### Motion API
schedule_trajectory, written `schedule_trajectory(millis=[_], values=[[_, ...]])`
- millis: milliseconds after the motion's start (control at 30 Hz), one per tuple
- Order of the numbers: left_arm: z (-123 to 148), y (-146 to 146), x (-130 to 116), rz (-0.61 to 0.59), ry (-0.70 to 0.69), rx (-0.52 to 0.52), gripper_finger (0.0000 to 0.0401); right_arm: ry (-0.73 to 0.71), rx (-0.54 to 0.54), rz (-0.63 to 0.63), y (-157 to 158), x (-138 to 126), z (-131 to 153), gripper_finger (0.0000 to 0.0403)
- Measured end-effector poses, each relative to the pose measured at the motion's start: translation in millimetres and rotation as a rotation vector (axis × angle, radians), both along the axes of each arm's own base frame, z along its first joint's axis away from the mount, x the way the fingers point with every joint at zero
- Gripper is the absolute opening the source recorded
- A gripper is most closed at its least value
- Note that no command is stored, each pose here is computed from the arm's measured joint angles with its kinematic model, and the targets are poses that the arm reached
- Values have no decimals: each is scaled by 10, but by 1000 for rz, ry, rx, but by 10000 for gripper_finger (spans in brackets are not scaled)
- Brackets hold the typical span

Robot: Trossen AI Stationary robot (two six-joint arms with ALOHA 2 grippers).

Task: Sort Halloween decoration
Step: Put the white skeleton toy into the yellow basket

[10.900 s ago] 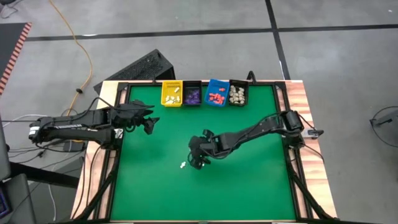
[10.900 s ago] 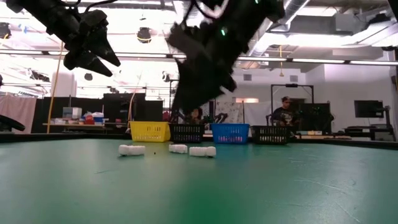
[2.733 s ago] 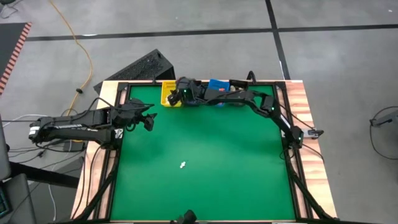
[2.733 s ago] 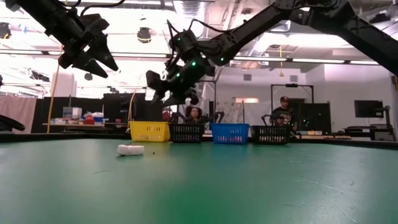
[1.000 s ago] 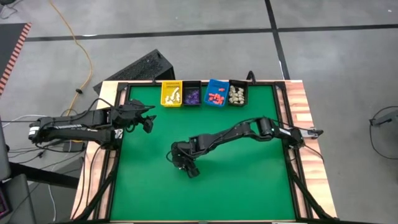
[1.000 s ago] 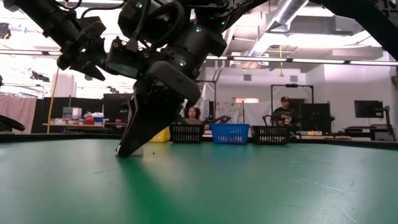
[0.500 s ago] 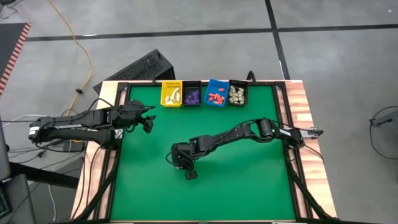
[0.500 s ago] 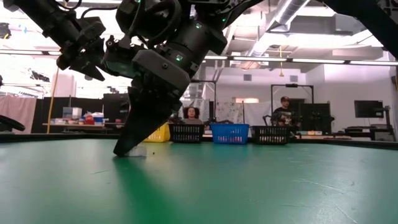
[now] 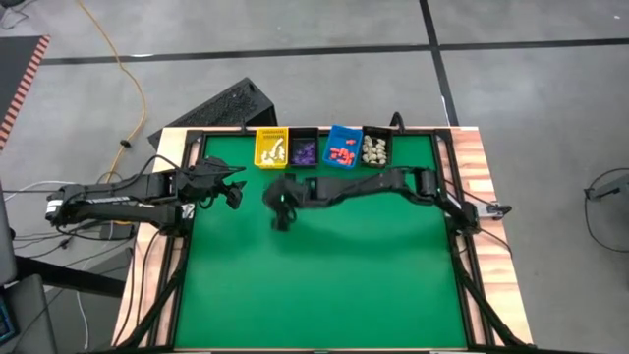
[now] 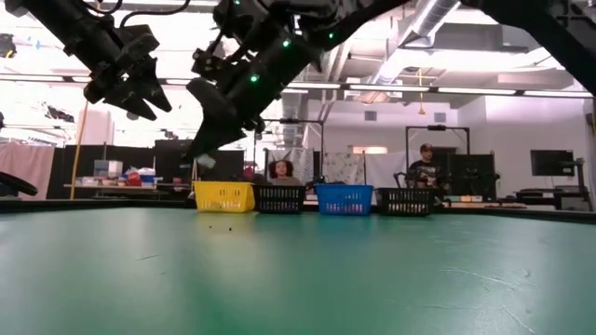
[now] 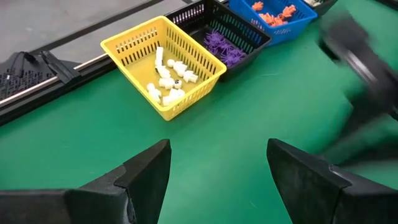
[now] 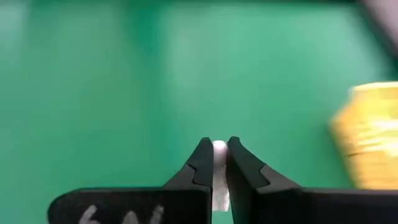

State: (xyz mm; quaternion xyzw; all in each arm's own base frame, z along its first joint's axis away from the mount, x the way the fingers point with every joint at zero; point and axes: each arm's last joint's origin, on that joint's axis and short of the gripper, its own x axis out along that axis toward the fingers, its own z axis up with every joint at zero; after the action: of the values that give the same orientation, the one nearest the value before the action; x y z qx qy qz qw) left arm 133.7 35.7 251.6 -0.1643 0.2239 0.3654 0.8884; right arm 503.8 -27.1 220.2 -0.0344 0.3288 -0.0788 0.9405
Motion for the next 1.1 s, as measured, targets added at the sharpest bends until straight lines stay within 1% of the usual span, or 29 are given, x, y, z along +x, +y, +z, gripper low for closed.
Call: schedule_trajectory(millis=[100, 167, 333, 467, 567, 767, 867, 1100], values=[[0, 0, 0, 0, 0, 0, 256, -113, 18, -109, -316, 27, 93, 42], [0, 0, 0, 3, -1, -1, 256, -160, 34, -171, -512, 20, 128, 42], [0, 1, -1, 7, -3, -1, 256, -212, 53, -281, -863, -29, 159, 42], [1, 4, -3, 24, -10, -4, 256, -225, 70, -341, -1104, -88, 163, 42], [1, 5, -3, 32, -15, -7, 256, -237, 69, -369, -1232, -121, 171, 42], [2, 7, -5, 39, -15, -3, 256, -284, 134, -458, -1474, -193, 187, 48], [2, 7, -5, 39, -15, -3, 256, -302, 135, -482, -1592, -231, 199, 52], [2, 7, -5, 40, -16, -4, 256, -339, 147, -458, -1626, -226, 234, 91]])
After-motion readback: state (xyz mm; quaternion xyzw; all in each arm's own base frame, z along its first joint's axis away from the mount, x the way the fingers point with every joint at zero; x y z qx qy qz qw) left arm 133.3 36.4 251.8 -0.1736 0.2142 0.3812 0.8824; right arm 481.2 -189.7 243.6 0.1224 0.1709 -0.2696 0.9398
